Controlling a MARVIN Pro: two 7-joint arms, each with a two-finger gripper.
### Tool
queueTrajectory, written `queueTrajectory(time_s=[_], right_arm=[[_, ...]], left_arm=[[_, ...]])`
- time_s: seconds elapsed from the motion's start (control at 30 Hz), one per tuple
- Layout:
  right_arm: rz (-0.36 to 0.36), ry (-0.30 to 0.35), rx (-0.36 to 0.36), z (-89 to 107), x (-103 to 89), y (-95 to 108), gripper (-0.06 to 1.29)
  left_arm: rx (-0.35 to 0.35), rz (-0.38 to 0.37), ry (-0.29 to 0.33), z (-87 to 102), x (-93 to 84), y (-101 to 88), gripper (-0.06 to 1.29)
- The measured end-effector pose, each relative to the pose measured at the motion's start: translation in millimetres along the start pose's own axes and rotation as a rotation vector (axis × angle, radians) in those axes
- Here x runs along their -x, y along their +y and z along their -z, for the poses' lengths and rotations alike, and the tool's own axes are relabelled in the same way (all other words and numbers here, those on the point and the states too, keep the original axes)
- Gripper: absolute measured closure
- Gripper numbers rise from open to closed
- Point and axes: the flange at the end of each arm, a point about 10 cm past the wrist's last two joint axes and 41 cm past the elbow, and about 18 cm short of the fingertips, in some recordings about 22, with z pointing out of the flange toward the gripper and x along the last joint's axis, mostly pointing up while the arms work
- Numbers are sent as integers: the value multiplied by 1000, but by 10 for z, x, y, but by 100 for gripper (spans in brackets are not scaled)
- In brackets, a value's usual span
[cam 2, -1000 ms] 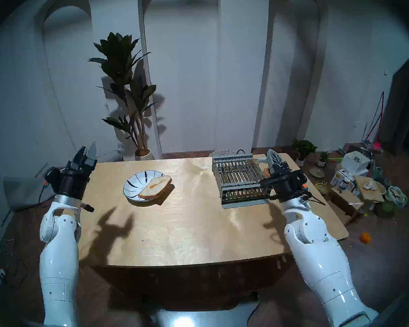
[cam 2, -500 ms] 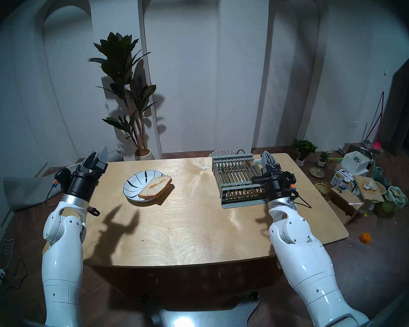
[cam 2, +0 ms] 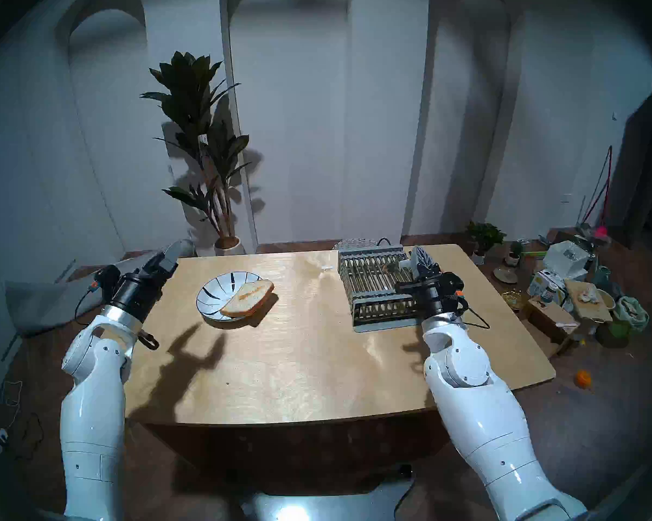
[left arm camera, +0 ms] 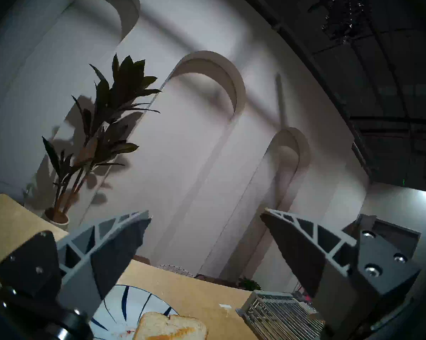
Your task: Spread peanut butter over the slice of bread with the knife
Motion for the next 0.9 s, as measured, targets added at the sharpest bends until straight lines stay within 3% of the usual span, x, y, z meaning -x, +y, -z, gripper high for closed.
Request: queueTrajectory(time_s=[0.9], right_arm=[[43,-96,-51,147,379,-48,126]], left_arm=[[10,4,-5,19,3,15,0]])
